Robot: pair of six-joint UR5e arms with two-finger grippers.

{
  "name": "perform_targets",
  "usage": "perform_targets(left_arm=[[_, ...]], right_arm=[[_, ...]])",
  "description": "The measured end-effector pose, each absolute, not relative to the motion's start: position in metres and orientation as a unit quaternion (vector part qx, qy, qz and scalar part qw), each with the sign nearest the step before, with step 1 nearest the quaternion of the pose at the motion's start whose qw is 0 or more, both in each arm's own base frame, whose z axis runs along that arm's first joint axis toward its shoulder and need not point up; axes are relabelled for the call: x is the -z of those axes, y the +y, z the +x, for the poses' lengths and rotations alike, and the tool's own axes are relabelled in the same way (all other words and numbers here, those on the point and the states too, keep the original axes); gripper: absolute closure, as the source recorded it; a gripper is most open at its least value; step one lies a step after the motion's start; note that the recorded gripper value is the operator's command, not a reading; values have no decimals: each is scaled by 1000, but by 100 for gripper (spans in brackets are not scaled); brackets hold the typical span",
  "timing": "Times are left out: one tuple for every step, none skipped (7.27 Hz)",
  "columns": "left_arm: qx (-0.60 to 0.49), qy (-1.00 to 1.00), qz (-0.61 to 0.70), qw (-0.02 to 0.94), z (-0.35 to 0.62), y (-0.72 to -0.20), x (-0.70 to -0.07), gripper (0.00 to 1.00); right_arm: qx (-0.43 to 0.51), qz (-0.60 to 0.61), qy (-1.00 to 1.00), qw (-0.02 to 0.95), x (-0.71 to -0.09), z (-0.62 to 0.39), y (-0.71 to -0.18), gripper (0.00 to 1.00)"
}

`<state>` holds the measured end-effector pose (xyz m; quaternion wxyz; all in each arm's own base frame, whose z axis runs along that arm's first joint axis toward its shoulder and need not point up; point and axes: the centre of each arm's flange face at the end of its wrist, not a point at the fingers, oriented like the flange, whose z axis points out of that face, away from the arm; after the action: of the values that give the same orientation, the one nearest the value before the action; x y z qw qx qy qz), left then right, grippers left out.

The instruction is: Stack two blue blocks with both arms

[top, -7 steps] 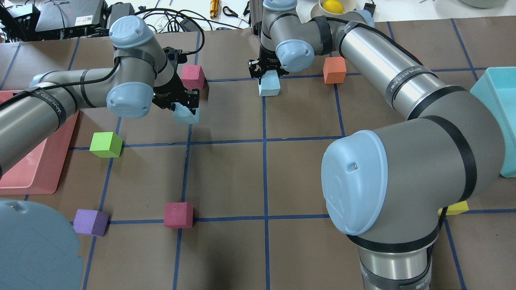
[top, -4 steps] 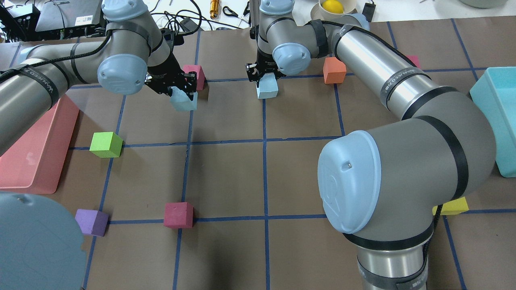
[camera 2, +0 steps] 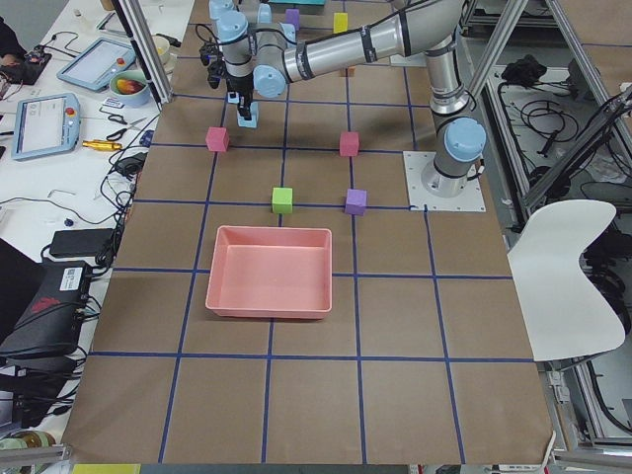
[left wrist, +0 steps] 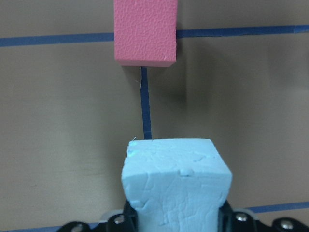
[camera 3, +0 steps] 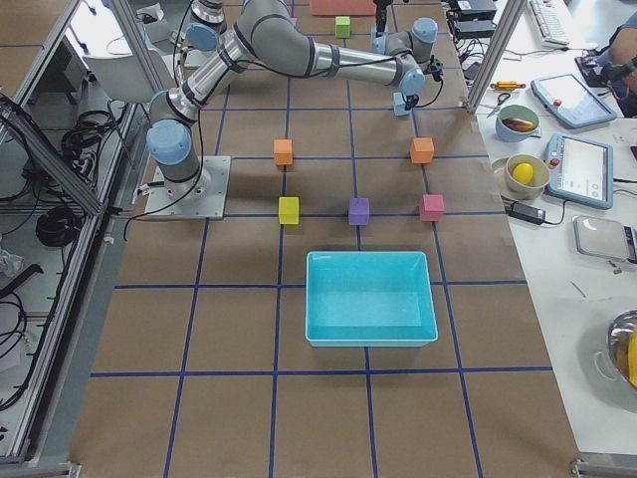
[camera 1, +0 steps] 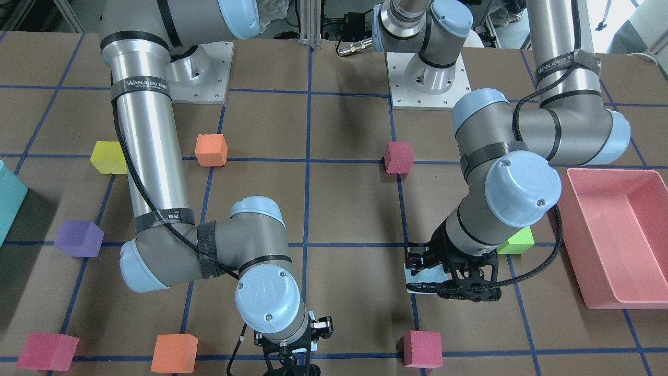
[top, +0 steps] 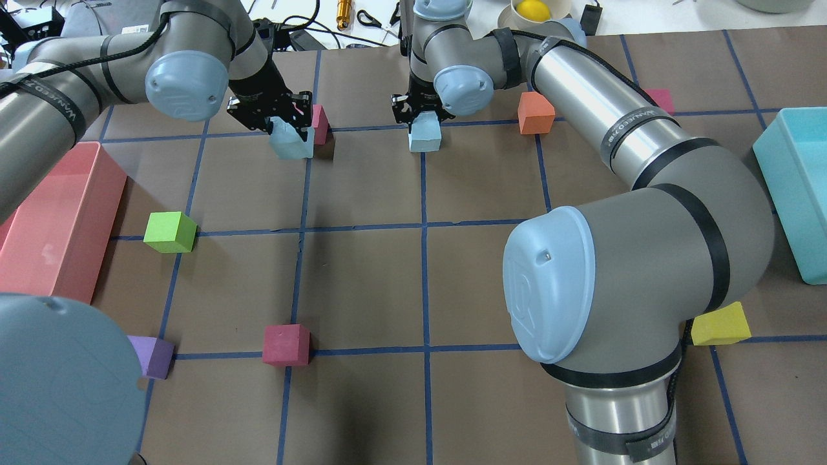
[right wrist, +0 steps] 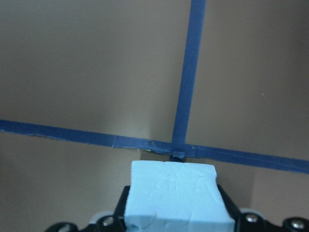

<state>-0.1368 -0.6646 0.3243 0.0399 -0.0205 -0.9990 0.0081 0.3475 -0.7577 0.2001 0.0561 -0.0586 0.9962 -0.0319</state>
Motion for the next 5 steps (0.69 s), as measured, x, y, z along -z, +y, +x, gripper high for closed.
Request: perform_targets(left_arm=[[-5, -999, -20, 46, -139, -668, -327, 100], [1, -998, -19, 52, -141, -668, -327, 100], [2, -998, -19, 55, -142, -669, -326, 100], [2, -998, -19, 57, -142, -670, -327, 100], [0, -998, -19, 58, -143, -672, -328, 100]], right_arm=[[31, -54, 996, 56, -198, 348, -759, 0], [29, -46, 997, 56, -196, 348, -759, 0], [28, -30, 998, 55, -198, 347, -758, 0], [27, -16, 998, 54, -205, 346, -757, 0], [21, -8, 998, 50, -221, 342, -754, 0]])
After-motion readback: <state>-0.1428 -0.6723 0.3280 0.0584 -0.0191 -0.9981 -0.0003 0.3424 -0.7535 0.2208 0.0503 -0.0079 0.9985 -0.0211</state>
